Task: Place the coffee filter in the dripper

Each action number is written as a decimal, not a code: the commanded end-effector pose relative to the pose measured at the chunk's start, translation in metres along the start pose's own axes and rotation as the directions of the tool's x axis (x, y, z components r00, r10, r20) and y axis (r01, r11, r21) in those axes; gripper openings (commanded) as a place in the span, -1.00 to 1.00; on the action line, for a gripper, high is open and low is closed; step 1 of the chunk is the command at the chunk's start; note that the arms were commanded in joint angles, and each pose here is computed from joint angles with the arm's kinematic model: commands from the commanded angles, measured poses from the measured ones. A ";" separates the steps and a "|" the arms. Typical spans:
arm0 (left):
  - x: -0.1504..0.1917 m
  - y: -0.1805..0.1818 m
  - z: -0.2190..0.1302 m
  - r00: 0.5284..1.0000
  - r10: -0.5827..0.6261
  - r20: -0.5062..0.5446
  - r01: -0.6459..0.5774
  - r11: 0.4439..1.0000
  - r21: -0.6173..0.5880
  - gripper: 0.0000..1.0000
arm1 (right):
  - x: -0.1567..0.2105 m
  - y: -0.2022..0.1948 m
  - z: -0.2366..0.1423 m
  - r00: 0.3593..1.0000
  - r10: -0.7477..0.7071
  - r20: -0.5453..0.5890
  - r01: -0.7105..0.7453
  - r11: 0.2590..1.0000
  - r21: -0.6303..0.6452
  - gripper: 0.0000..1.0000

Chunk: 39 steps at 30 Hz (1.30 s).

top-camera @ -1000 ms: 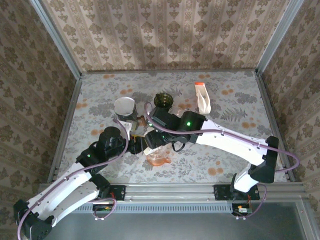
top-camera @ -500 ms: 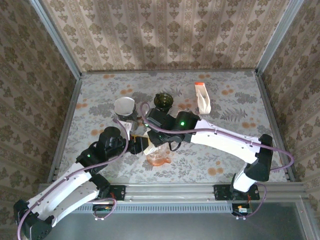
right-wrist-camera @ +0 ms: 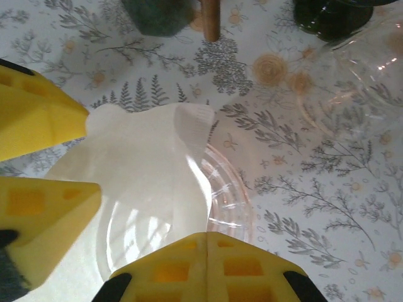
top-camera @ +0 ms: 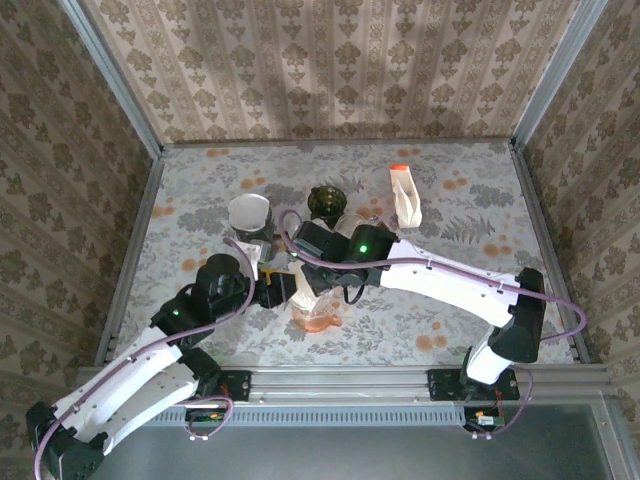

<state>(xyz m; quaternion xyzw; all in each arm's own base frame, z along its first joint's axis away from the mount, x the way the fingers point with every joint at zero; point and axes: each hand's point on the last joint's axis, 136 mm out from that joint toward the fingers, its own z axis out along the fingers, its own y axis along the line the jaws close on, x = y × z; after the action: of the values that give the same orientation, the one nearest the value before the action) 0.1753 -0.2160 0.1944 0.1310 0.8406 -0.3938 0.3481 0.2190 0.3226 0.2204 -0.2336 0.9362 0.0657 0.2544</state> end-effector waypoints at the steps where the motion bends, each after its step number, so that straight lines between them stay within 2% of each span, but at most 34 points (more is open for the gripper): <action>1: 0.002 0.002 -0.001 1.000 -0.008 -0.010 0.008 1.000 -0.017 0.11 | 0.010 -0.013 0.006 0.998 -0.057 -0.027 0.059 0.995 0.086 -1.00; 13: 0.018 0.011 0.002 0.998 -0.040 -0.043 0.039 0.999 -0.026 0.22 | 0.021 -0.013 0.029 0.995 -0.087 -0.045 0.092 0.988 0.123 -1.00; 22: 0.017 0.012 -0.004 0.998 -0.049 -0.030 0.048 0.998 -0.034 0.29 | 0.026 -0.013 0.034 0.995 -0.092 -0.048 0.098 0.987 0.128 -1.00; 25: 0.017 0.011 -0.006 0.998 -0.048 -0.026 0.048 0.998 -0.034 0.33 | 0.027 -0.012 0.035 0.995 -0.092 -0.047 0.097 0.987 0.126 -0.96; 28: 0.021 0.013 -0.004 0.997 -0.054 -0.047 0.052 0.998 -0.039 0.29 | 0.027 -0.011 0.036 0.995 -0.093 -0.044 0.098 0.987 0.126 -0.91; 35: 0.031 0.020 0.001 0.995 -0.063 -0.080 0.059 0.997 -0.059 0.02 | 0.020 -0.015 0.026 0.996 -0.085 -0.008 0.086 0.988 0.130 -0.59; 37: 0.032 0.020 0.002 0.994 -0.063 -0.086 0.058 0.997 -0.059 0.00 | 0.017 -0.016 0.023 0.997 -0.081 0.009 0.079 0.988 0.131 -0.41; 39: 0.033 0.021 0.002 0.994 -0.065 -0.088 0.060 0.996 -0.060 0.00 | 0.013 -0.018 0.019 0.997 -0.075 0.024 0.071 0.989 0.129 -0.14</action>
<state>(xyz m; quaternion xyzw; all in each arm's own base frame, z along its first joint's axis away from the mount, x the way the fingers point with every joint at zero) 0.1683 -0.2072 0.1709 0.1103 0.8614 -0.3798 0.3186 0.2221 0.3137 0.1826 -0.2557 0.9314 0.0035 0.2590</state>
